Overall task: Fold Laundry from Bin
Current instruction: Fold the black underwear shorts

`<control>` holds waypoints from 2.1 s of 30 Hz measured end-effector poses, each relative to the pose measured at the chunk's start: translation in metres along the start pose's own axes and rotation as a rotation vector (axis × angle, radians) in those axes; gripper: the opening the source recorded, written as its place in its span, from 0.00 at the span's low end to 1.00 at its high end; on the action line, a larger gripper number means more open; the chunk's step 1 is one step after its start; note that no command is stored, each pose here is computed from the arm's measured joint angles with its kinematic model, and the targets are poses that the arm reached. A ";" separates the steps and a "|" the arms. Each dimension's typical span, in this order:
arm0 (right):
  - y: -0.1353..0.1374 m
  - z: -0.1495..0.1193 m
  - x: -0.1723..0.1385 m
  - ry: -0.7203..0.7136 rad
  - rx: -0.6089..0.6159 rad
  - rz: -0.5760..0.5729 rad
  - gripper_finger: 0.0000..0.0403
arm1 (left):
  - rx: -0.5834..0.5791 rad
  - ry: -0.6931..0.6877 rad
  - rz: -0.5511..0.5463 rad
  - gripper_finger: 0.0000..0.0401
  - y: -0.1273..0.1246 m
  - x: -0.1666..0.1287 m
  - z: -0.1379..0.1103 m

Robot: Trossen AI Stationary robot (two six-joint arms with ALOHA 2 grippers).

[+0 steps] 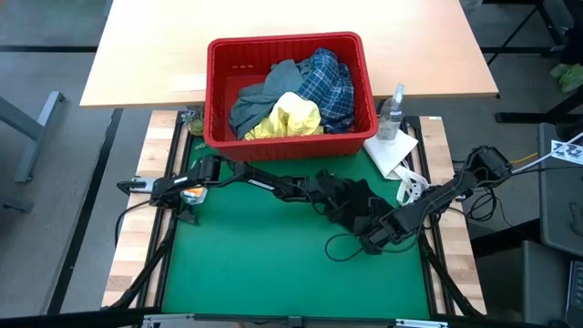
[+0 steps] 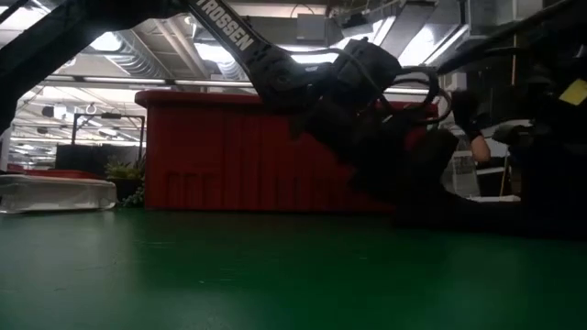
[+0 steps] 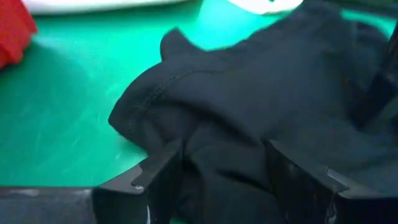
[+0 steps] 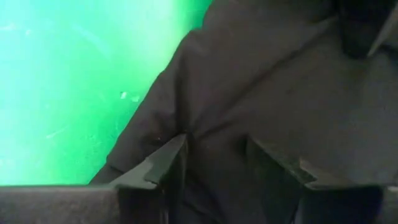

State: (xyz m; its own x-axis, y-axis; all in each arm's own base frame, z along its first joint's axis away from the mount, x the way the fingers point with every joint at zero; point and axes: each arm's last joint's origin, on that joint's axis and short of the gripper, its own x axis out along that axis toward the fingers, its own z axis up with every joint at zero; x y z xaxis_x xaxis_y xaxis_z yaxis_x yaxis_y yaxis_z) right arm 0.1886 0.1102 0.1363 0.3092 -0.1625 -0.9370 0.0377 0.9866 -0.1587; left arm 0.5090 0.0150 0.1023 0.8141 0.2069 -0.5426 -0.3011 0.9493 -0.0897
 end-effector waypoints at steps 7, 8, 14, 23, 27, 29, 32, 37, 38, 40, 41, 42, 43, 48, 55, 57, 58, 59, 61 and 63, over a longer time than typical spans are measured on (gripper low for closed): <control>0.000 -0.005 0.002 0.037 -0.008 0.055 0.42 | 0.009 0.045 0.010 0.56 0.001 0.000 -0.004; 0.000 -0.004 0.001 0.040 -0.012 0.058 0.42 | 0.009 0.045 0.010 0.56 0.001 0.000 -0.004; 0.002 0.004 -0.011 0.099 -0.060 0.060 0.42 | 0.004 0.020 0.004 0.56 -0.001 -0.013 0.013; 0.006 0.025 -0.034 0.074 -0.075 0.064 0.42 | 0.012 0.023 -0.121 0.56 -0.013 -0.034 0.032; 0.010 0.024 -0.035 0.072 -0.093 0.093 0.42 | 0.031 0.101 -0.187 0.56 -0.025 -0.037 0.023; 0.014 0.022 -0.035 0.069 -0.105 0.091 0.42 | 0.049 0.162 -0.177 0.56 -0.030 -0.039 0.015; 0.021 0.018 -0.037 0.058 -0.130 0.085 0.42 | 0.084 0.213 -0.146 0.56 -0.036 -0.040 0.005; 0.028 0.012 -0.036 0.054 -0.139 0.034 0.42 | 0.141 0.249 -0.060 0.56 -0.042 -0.044 -0.002; 0.029 0.012 -0.034 0.061 -0.135 0.030 0.42 | 0.146 0.254 -0.053 0.56 -0.043 -0.045 -0.003; 0.034 0.009 -0.029 0.094 -0.150 0.035 0.42 | 0.148 0.255 -0.048 0.56 -0.043 -0.045 -0.004; 0.037 0.007 -0.026 0.116 -0.159 0.042 0.42 | 0.148 0.256 -0.048 0.56 -0.043 -0.045 -0.004; 0.038 0.006 -0.023 0.137 -0.163 0.043 0.42 | 0.149 0.262 -0.046 0.56 -0.043 -0.045 -0.004; 0.040 0.006 -0.019 0.158 -0.166 0.046 0.42 | 0.151 0.270 -0.043 0.56 -0.043 -0.045 -0.005; 0.045 0.004 -0.010 0.224 -0.178 0.074 0.42 | 0.156 0.287 -0.035 0.56 -0.042 -0.046 -0.007; 0.045 0.001 -0.016 0.221 -0.187 0.099 0.42 | 0.193 0.339 -0.026 0.56 -0.040 -0.047 -0.011; 0.045 0.002 -0.018 0.216 -0.184 0.112 0.42 | 0.194 0.339 -0.027 0.56 -0.041 -0.048 -0.011; 0.045 0.002 -0.019 0.212 -0.182 0.120 0.42 | 0.195 0.340 -0.027 0.56 -0.041 -0.048 -0.010; 0.045 0.002 -0.020 0.209 -0.180 0.130 0.42 | 0.196 0.344 -0.031 0.56 -0.042 -0.049 -0.009; 0.044 0.003 -0.024 0.201 -0.179 0.136 0.42 | 0.197 0.353 -0.039 0.56 -0.044 -0.050 -0.007; 0.044 0.006 -0.030 0.183 -0.177 0.150 0.42 | 0.201 0.365 -0.047 0.56 -0.047 -0.052 -0.003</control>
State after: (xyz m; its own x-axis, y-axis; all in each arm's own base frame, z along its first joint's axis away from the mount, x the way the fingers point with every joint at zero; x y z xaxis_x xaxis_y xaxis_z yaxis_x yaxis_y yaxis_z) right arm 0.1866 0.1581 0.1589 0.1218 -0.0312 -0.9921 -0.1669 0.9846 -0.0514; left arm 0.4796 -0.0409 0.1323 0.5846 0.0992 -0.8052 -0.1357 0.9905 0.0235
